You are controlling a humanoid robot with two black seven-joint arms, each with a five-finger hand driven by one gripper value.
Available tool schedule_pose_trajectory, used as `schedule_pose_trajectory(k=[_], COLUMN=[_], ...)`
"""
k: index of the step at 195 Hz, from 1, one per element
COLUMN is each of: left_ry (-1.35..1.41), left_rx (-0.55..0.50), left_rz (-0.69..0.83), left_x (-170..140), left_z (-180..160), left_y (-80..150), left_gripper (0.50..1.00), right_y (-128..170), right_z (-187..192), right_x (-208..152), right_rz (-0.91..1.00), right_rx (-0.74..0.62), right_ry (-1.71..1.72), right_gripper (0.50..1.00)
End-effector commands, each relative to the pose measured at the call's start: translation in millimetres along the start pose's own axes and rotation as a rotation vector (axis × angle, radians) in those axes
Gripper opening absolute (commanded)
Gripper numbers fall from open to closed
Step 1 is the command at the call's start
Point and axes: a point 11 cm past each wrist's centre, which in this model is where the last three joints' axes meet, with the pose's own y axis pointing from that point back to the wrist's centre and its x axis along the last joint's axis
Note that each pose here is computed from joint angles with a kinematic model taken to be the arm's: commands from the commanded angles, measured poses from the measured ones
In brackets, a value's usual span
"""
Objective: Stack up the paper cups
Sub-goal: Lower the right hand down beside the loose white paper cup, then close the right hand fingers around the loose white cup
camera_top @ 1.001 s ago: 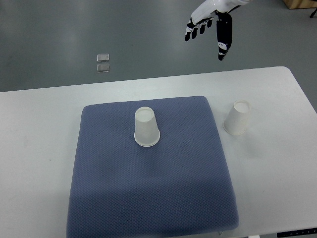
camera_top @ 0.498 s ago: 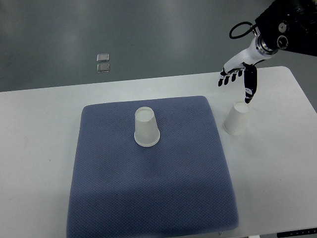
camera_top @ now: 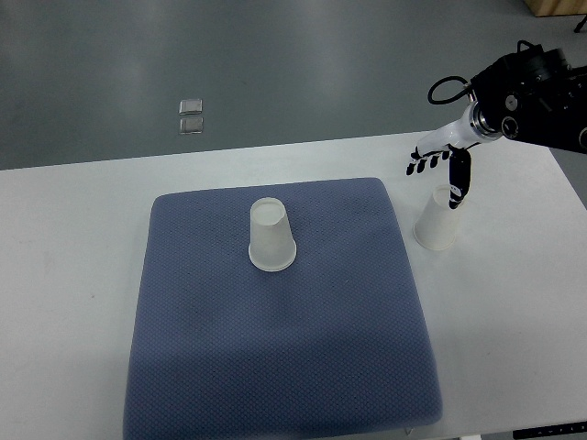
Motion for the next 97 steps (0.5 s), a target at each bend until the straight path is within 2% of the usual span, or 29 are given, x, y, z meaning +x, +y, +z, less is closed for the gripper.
schedule_pose_trajectory(k=[1,97], left_ry=[0.0,0.002], left_rx=[0.0,0.001], left_rz=[0.001,0.0], left_x=[0.2,0.1], left_z=[-0.1,-0.8], left_y=[0.0,-0.1], left_gripper=[1.0,1.0], right_y=[-5.1,-28.4], right_z=[-0.2,18.8], right_x=[-3.4,-23.7], right_rz=[0.002,0.006], right_rx=[-0.002,-0.056], right_ry=[-0.001,0.0], right_gripper=[0.919,0.915])
